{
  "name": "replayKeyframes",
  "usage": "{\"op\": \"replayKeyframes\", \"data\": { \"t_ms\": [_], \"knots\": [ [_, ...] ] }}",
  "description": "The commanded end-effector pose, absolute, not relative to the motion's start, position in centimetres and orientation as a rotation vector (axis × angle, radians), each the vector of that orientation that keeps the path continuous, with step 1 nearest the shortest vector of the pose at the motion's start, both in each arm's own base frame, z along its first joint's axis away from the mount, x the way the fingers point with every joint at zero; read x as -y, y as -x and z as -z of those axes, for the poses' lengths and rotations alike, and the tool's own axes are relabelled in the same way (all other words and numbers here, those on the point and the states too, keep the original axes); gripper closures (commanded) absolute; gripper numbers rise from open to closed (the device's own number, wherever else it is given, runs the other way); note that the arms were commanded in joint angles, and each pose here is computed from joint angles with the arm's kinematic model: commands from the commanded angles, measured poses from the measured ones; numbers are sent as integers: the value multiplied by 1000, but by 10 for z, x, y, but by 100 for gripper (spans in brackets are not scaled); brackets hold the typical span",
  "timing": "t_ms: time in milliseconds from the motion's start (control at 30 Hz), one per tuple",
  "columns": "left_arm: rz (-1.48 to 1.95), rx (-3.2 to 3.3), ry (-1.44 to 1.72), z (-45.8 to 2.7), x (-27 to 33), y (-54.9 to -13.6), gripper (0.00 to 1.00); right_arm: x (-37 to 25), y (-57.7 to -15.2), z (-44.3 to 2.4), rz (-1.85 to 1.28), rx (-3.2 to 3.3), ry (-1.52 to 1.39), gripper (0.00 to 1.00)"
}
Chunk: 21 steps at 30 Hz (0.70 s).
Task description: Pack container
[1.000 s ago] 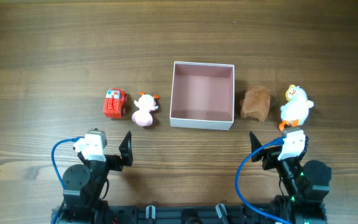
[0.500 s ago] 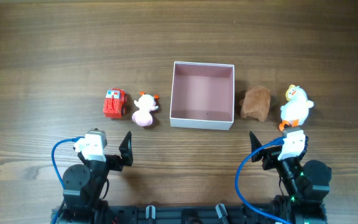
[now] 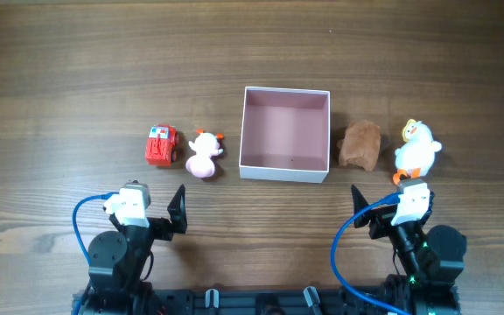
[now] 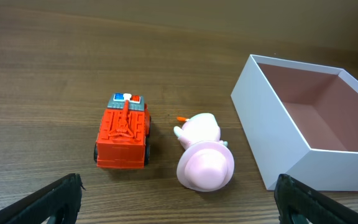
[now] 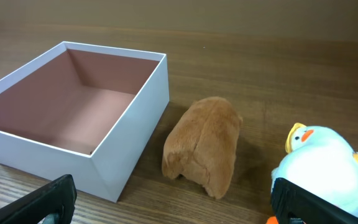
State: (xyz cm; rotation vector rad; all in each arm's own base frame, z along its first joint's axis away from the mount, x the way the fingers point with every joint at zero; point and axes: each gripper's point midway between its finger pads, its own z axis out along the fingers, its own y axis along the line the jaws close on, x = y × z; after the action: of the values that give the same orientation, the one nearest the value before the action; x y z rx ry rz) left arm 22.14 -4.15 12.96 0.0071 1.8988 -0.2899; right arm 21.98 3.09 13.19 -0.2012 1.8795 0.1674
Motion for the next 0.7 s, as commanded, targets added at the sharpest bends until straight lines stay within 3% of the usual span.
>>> {"op": "replayKeyframes", "data": {
  "t_ms": [0, 667],
  "knots": [
    [293, -1899, -40, -128, 44, -221, 0, -33, -220, -134, -188, -1870, 197, 0],
    [342, -1901, -36, -128, 50, -220, 0, -33, -220, -134, -188, -1870, 197, 0]
  ]
}}
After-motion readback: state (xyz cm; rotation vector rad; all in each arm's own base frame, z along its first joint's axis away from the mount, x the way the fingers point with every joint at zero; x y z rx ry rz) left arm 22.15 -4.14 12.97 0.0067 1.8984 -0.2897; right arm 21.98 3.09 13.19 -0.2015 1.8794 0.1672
